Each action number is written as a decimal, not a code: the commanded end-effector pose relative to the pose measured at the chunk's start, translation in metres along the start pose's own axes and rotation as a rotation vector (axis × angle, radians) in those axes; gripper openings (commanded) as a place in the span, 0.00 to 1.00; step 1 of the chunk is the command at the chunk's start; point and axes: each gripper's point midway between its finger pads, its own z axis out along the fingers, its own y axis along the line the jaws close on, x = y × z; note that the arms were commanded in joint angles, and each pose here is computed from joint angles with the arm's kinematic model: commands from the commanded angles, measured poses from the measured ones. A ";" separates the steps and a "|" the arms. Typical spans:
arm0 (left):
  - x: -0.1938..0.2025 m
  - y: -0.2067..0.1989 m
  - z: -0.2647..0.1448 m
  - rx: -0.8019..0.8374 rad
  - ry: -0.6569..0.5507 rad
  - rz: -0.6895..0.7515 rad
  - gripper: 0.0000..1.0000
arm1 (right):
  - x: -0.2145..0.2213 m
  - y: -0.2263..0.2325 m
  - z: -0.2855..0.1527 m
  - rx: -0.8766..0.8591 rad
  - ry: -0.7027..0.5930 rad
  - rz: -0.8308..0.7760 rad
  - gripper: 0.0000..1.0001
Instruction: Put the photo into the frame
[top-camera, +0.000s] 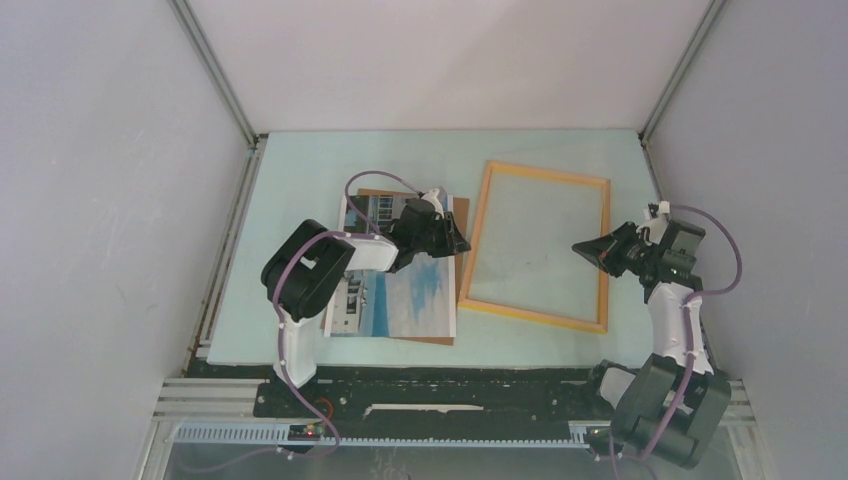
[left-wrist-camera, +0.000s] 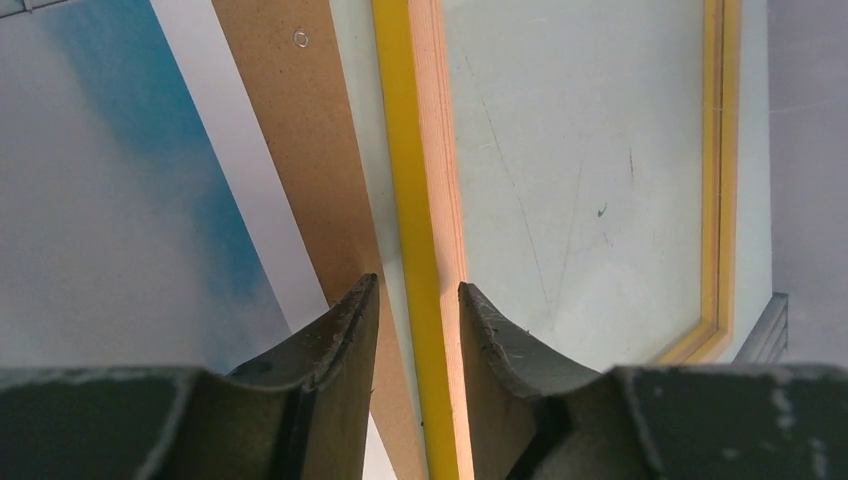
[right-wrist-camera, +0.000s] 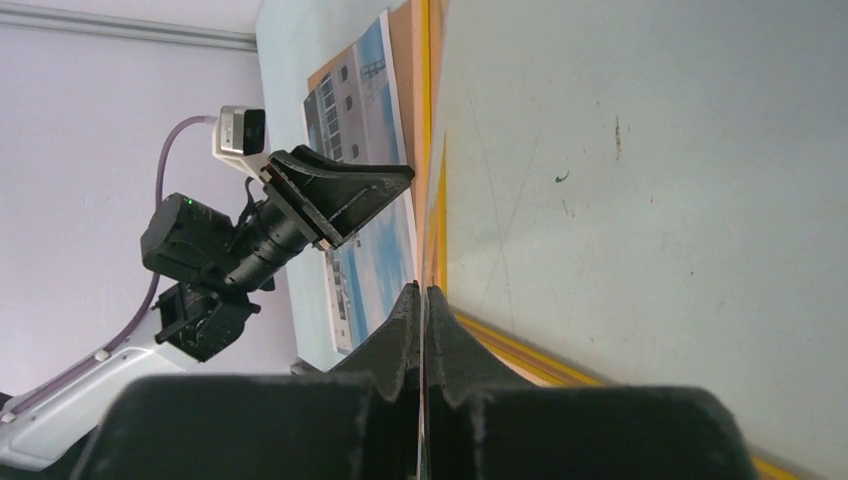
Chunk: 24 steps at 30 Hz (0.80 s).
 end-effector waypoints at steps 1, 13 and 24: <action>-0.013 -0.011 0.005 0.035 -0.022 0.007 0.32 | 0.002 0.018 -0.002 -0.069 0.011 0.019 0.00; -0.011 -0.011 0.007 0.036 -0.013 0.008 0.26 | 0.021 0.008 -0.006 -0.045 0.041 -0.006 0.00; -0.008 -0.010 0.013 0.044 0.005 0.004 0.22 | 0.035 0.010 -0.010 -0.036 0.051 -0.071 0.00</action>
